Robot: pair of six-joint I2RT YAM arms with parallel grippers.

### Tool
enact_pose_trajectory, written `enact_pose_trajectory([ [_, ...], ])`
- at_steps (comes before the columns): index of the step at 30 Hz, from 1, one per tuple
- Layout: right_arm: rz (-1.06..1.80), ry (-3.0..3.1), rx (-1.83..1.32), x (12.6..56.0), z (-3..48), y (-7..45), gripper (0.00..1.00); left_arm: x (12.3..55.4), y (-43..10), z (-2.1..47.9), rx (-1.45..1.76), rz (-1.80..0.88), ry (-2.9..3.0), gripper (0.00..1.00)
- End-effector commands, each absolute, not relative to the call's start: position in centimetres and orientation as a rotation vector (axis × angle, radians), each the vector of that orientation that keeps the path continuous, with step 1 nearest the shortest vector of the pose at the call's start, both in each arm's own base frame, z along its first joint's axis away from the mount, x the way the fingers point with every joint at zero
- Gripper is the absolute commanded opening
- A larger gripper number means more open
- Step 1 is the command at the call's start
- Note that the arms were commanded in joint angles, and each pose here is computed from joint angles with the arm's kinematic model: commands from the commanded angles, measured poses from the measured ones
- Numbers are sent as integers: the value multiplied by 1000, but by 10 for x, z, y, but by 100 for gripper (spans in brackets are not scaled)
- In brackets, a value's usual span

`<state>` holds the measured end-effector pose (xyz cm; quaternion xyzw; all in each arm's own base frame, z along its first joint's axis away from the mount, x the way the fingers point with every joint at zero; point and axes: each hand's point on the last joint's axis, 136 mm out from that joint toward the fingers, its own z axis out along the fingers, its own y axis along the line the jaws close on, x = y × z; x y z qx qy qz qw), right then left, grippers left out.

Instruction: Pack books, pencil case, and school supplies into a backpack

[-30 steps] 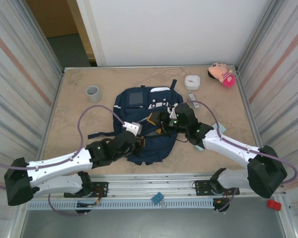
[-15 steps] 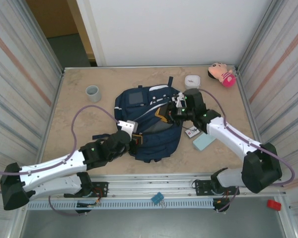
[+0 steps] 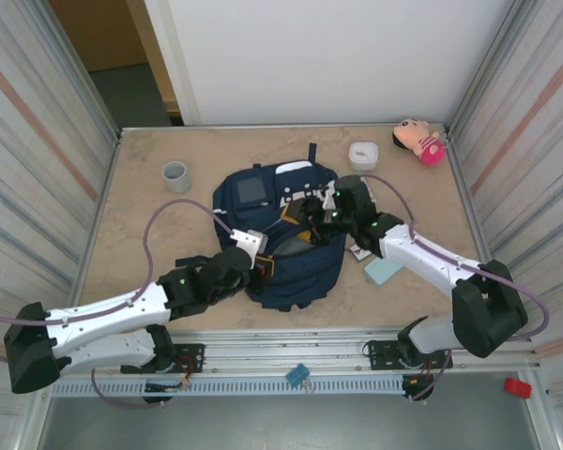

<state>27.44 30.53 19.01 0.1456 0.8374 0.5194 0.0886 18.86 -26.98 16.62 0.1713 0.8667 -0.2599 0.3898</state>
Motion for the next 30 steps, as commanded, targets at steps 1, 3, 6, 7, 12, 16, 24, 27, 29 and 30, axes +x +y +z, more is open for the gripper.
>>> enact_pose_trajectory([
  [1, 1538, 2361, 534, 282, 204, 316, 55, 199, -290, 212, 407, -759, 2065, 0],
  [3, 1483, 2383, 527, 282, 198, 314, 36, 201, -286, 209, 381, -744, 2080, 0],
  [6, 1429, 2407, 463, 283, 203, 304, 18, 202, -274, 198, 327, -710, 2131, 0],
  [7, 1426, 2412, 442, 284, 206, 300, 15, 203, -268, 195, 303, -699, 2151, 0],
  [12, 1458, 2449, 281, 292, 228, 270, 10, 203, -238, 172, 235, -640, 2207, 0],
  [16, 1550, 2485, 183, 298, 242, 257, 11, 201, -221, 163, 249, -603, 2216, 0],
  [24, 1571, 2399, 383, 306, 245, 261, 62, 219, -218, 176, 270, -641, 2131, 0],
  [27, 1553, 2330, 549, 297, 231, 274, 66, 225, -228, 186, 284, -669, 2104, 0],
  [29, 1522, 2292, 598, 295, 223, 280, 63, 226, -235, 190, 298, -689, 2099, 0],
  [30, 1511, 2286, 603, 294, 222, 282, 56, 226, -237, 190, 303, -695, 2102, 0],
])
